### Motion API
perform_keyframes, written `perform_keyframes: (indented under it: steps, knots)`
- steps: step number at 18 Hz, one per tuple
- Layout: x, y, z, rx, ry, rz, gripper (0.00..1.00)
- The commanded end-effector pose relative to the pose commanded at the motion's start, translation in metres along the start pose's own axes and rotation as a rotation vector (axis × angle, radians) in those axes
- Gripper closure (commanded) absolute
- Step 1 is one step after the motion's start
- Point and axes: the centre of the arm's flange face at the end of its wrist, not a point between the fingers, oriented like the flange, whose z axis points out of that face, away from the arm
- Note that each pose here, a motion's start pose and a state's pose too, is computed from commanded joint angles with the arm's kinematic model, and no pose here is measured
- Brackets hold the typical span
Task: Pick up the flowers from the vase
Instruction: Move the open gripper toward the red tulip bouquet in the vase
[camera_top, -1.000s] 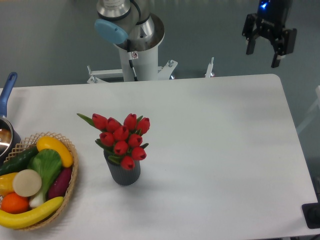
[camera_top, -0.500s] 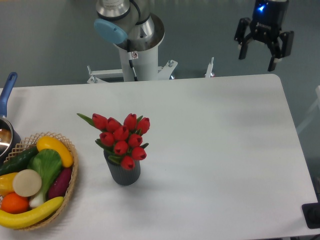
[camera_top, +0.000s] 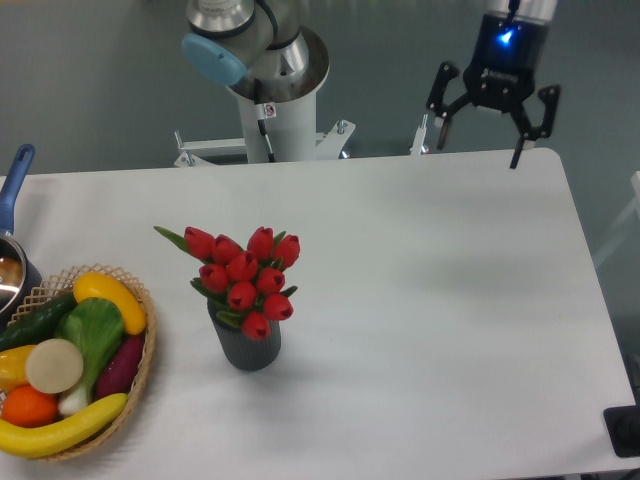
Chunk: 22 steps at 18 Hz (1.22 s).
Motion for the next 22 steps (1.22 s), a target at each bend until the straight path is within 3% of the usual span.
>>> perform_keyframes:
  steps: [4, 12, 16, 22]
  knots:
    - [0.012, 0.005, 0.013, 0.017, -0.034, 0.035, 0.0]
    - [0.039, -0.031, 0.076, 0.03, 0.075, 0.151, 0.0]
    - [0.064, -0.021, 0.089, 0.025, 0.111, 0.177, 0.0]
    - [0.117, -0.037, 0.12, 0.035, 0.213, 0.256, 0.0]
